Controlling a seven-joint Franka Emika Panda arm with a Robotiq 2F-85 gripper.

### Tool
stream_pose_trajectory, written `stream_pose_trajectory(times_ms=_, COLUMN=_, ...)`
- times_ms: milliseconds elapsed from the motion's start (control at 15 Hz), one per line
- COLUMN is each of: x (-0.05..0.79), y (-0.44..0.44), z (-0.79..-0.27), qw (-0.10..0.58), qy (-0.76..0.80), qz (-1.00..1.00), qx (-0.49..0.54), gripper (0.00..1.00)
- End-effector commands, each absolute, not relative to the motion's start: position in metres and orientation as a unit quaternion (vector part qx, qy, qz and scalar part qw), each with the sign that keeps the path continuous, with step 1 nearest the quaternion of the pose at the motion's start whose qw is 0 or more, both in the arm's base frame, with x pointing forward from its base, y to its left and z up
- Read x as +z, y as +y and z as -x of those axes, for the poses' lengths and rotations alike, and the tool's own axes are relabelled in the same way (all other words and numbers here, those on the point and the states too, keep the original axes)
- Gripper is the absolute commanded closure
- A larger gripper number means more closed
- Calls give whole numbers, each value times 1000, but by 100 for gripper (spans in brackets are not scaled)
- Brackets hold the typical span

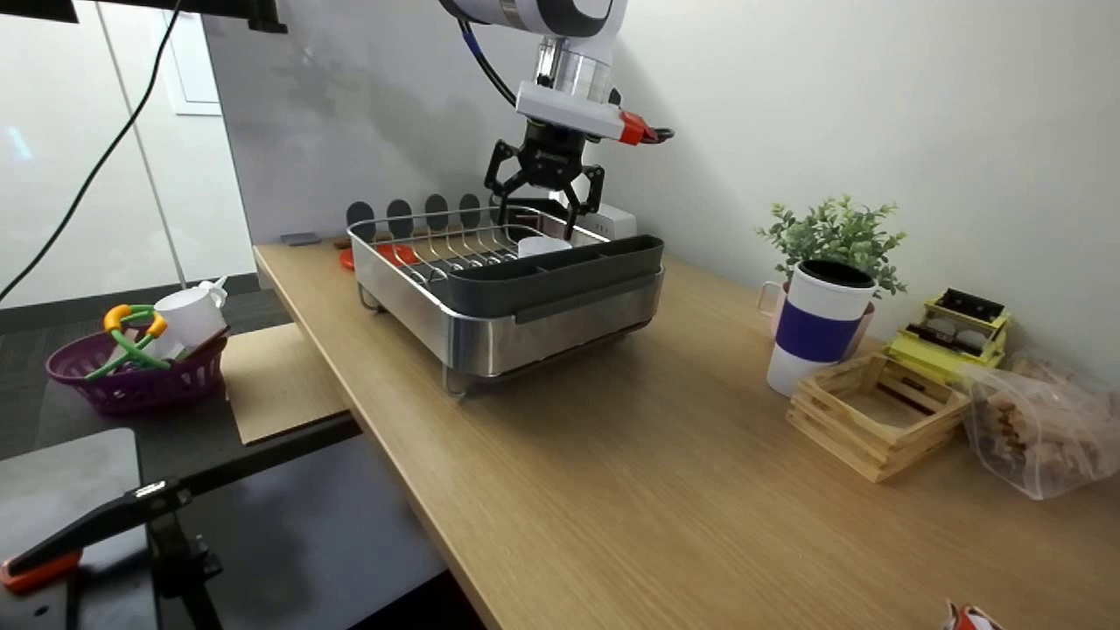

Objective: Take the cup out of the dish rack and put it on the table

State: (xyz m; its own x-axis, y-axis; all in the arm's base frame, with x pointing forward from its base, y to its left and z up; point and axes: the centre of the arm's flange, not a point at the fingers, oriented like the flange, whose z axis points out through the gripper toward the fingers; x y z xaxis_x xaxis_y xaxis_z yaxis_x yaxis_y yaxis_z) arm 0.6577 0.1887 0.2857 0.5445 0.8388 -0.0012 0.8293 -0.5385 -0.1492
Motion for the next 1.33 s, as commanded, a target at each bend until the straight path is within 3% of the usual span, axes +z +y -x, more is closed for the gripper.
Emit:
stream_pose_trajectory(times_ms=0, x=298, y=191, z=-626, qw=35, qy=-481, qz=876, qx=16, gripper=0)
stream_pose_trajectory(times_ms=533, x=289, y=188, z=-605, qw=36, qy=-498, qz=866, qx=-5, gripper=0)
stream_pose_trajectory(times_ms=1200, x=248, y=161, z=-632, qw=61, qy=-527, qz=848, qx=-1, gripper=0)
stream_pose_trajectory(times_ms=1267, x=245, y=160, z=-634, qw=65, qy=-530, qz=845, qx=2, gripper=25)
